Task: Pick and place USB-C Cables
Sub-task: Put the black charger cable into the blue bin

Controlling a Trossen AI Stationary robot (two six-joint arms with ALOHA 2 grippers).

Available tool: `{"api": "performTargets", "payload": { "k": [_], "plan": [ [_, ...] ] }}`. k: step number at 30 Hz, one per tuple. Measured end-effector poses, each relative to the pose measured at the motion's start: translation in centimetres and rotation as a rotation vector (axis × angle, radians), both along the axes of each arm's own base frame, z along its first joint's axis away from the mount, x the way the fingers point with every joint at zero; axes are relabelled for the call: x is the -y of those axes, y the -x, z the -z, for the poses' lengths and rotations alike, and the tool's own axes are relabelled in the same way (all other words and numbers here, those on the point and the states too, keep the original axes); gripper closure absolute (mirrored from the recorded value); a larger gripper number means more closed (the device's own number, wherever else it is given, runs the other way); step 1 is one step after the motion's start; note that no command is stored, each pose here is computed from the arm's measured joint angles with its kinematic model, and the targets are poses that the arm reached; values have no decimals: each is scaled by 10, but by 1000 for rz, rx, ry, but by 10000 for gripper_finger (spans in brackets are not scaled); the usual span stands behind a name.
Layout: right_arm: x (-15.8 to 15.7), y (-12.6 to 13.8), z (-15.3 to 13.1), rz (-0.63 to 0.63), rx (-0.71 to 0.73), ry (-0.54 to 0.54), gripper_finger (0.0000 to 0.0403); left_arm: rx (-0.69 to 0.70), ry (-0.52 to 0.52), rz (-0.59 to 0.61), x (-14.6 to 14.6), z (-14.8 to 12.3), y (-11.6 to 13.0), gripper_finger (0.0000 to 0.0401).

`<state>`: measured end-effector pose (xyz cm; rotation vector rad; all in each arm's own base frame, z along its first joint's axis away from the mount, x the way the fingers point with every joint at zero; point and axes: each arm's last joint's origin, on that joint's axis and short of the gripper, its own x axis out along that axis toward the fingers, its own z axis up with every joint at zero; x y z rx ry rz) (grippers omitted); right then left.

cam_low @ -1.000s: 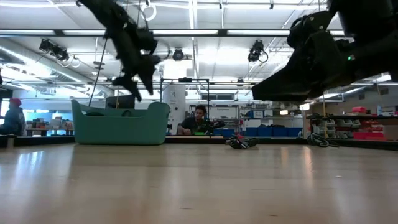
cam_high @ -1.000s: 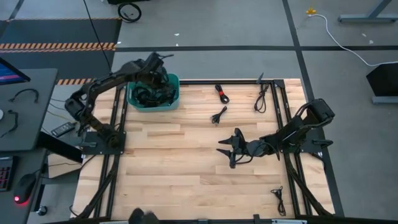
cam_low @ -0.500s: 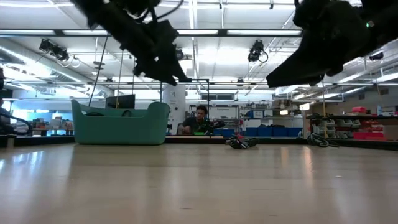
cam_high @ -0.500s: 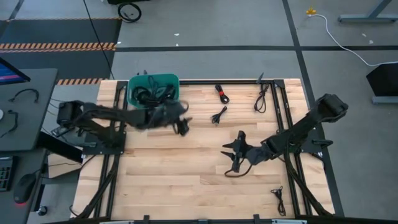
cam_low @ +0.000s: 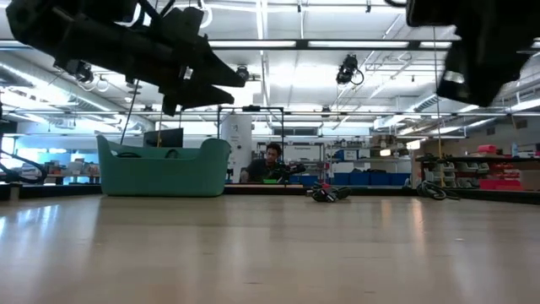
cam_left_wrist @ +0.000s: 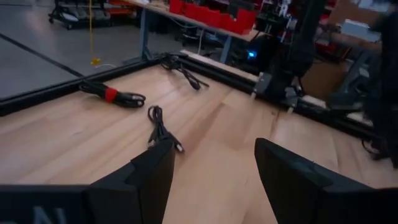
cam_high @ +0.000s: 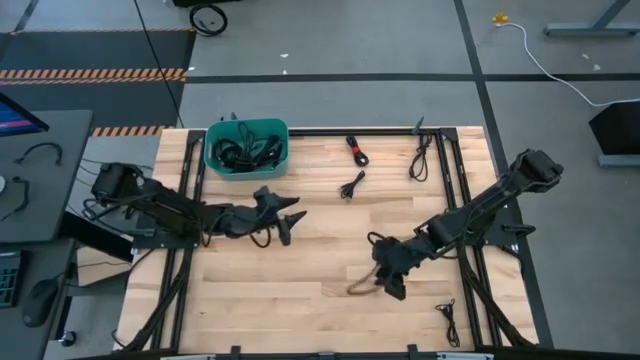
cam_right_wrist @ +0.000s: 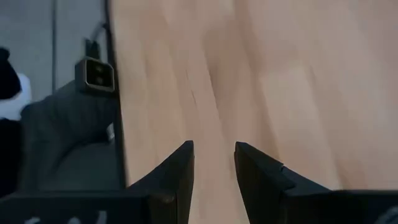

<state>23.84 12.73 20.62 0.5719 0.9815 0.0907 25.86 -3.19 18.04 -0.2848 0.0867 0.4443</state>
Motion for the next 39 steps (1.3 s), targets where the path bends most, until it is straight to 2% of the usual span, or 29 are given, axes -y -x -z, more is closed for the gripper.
{"api": "performTargets", "payload": {
  "k": [3,6,10,14,20,24,26,31,39],
  "plan": [
    [3,8,-2,120,-209,-98,282,-16,-1,15,5,2,1,173],
    [0,24,3,245,-423,-147,282,-27,-3,26,7,3,1,173],
    [-21,48,9,304,-667,-201,269,-41,-6,35,10,6,0,173],
    [-41,64,10,356,-803,-258,234,-56,-10,27,10,11,-1,174],
    [-56,88,13,544,-1004,-256,168,-93,-11,0,9,21,-3,174],
    [-66,100,22,624,-1152,-198,155,-110,3,-9,9,28,-4,178],
    [-70,103,30,622,-1184,-158,156,-122,12,-11,10,32,-5,179],
    [-77,96,53,600,-1149,-78,174,-138,30,-18,10,40,-6,177],
    [-85,69,89,411,-1088,-115,251,-111,47,-31,10,39,-7,183]
  ]
}}
